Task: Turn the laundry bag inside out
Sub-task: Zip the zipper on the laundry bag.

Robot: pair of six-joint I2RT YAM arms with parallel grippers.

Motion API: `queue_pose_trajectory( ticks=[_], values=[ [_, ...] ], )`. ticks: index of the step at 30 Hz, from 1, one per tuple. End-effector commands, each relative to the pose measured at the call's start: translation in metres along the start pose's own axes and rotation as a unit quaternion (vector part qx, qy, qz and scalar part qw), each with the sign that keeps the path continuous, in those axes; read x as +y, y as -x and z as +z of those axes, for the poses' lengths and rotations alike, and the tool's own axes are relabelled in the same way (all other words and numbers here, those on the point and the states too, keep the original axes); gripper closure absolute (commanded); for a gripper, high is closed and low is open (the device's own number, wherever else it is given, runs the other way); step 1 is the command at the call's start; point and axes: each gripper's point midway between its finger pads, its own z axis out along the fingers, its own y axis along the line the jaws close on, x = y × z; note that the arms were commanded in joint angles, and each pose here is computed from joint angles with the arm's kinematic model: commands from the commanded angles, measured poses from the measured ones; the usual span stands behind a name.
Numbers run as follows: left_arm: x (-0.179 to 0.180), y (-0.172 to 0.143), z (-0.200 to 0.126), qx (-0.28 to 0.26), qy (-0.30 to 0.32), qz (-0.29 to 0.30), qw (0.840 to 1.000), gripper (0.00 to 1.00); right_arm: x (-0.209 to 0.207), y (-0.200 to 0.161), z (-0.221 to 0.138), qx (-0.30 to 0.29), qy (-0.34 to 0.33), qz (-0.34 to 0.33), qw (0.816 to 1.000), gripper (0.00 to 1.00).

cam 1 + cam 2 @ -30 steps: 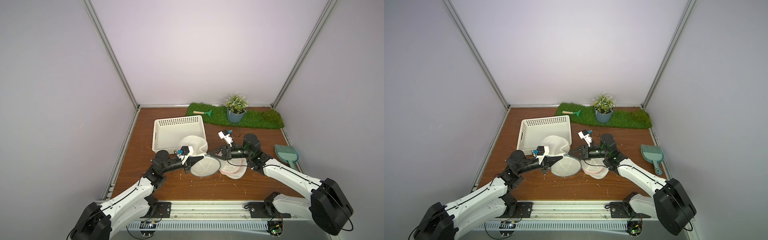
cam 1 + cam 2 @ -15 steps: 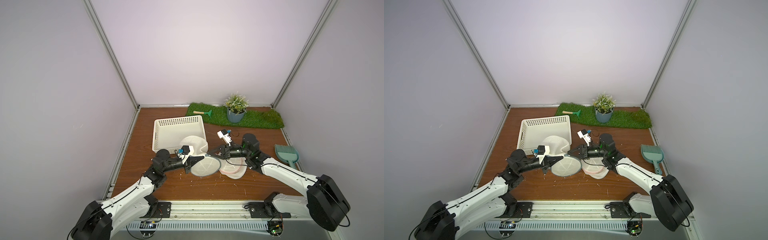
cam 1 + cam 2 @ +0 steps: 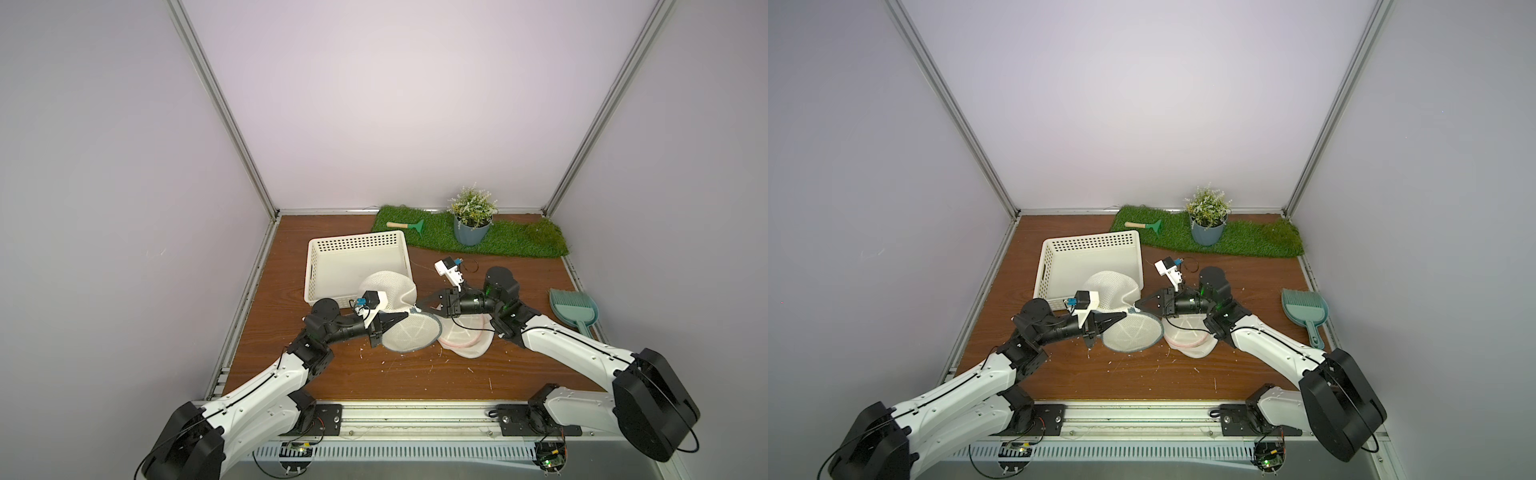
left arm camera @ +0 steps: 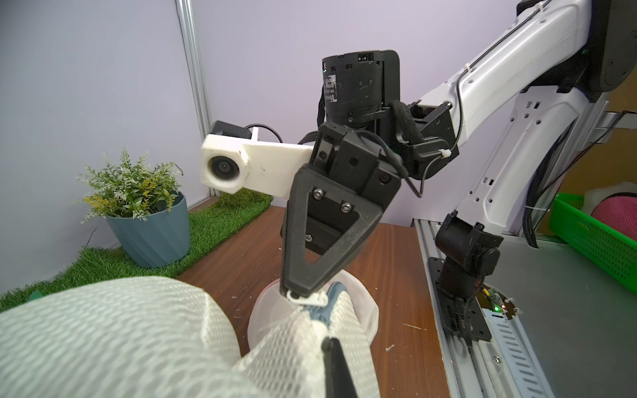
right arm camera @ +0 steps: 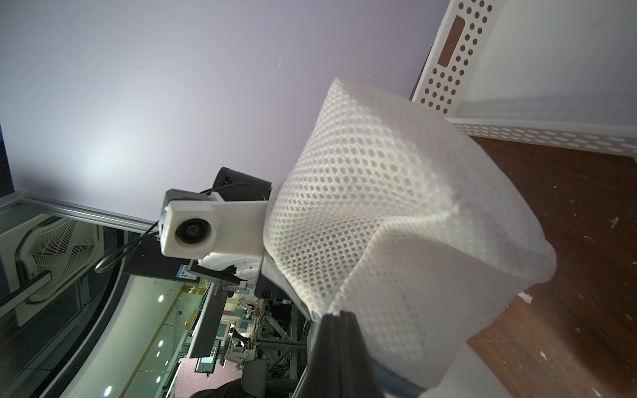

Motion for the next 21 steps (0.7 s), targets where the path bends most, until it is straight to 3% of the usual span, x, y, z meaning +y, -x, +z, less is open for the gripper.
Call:
queue_pose_trajectory(
  ticks=[1, 21],
  values=[
    [-0.005, 0.022, 0.001, -0.024, -0.013, 0.02, 0.999, 1.0, 0.017, 0.008, -0.001, -0.015, 0.018, -0.033, 0.999, 1.0],
    [0.001, 0.023, -0.006, -0.045, 0.018, -0.002, 0.999, 1.0, -0.011, 0.019, -0.042, -0.122, -0.048, -0.05, 0.99, 1.0]
  ],
)
